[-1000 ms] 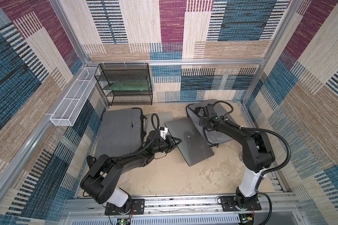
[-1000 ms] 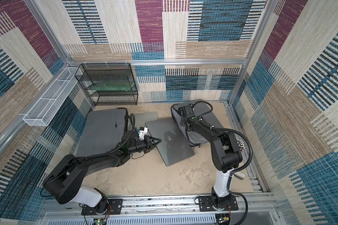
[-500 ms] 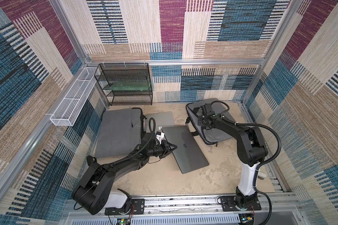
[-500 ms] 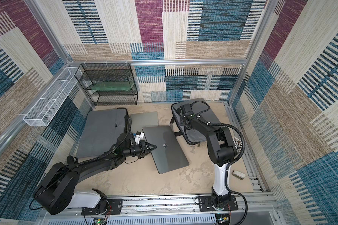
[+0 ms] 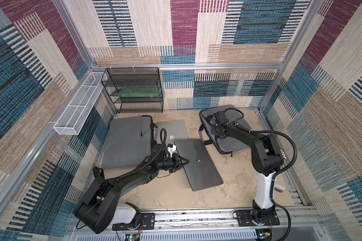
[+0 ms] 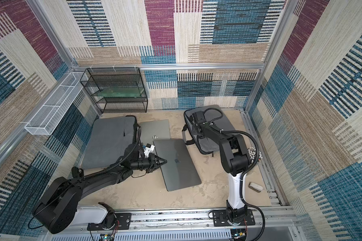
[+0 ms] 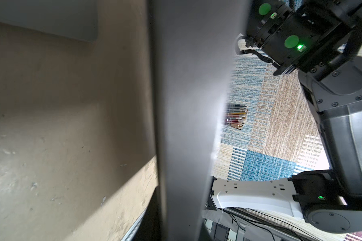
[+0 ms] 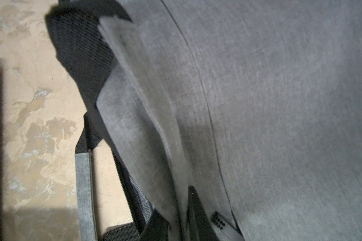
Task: Open the zippered laptop bag and take out the laptop
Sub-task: Place the zippered laptop bag at the center of the board.
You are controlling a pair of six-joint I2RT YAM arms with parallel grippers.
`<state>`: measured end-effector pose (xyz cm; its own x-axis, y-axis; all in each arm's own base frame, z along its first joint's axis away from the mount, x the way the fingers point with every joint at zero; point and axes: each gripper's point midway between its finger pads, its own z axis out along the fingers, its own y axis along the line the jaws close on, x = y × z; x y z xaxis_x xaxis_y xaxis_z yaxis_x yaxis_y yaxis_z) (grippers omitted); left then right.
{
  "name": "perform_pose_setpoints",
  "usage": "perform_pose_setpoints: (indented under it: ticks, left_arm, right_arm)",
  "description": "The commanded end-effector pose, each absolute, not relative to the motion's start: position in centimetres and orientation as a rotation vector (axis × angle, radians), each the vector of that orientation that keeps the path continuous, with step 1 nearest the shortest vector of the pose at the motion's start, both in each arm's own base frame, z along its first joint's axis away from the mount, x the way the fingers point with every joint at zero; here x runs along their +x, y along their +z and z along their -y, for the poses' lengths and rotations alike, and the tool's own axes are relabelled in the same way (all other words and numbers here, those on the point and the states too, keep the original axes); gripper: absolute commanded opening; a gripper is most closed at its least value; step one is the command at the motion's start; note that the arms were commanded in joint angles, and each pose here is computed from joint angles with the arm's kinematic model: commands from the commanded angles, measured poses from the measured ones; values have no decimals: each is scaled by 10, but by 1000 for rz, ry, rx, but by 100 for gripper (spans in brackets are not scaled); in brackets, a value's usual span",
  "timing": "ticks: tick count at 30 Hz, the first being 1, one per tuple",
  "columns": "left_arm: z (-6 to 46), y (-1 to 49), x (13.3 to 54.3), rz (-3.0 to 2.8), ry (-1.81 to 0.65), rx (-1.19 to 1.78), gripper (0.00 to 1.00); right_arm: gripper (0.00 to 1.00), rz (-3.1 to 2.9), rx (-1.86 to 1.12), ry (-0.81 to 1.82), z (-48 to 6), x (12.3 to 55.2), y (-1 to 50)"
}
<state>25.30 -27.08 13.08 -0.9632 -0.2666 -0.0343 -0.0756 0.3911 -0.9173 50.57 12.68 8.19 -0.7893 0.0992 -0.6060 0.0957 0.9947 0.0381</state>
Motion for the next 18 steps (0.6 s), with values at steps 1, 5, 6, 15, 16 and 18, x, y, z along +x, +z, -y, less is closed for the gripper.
perform_pose_setpoints:
  ticks: [1,5,6,15,16,18]
  left_arm:
    - [282,153,252,-2375,-1708,-153,0]
    - [288,146,250,-2391,-1715,-146,0]
    - [289,145,250,-2391,-1719,-144,0]
    - [305,138,252,-2396,-1765,-120,0]
    - [306,138,253,-2397,-1772,-116,0]
    - [309,134,252,-2411,-1777,-116,0]
  right_arm:
    - [18,-2467,147,-3,-124,514,84]
    - [18,-2474,191,-24,-117,520,80]
    - [18,-2476,199,-24,-116,521,78]
    - [19,-2479,241,-31,-109,537,74]
    - [23,-2476,242,-31,-109,539,76]
    - [27,-2477,240,-35,-107,541,76]
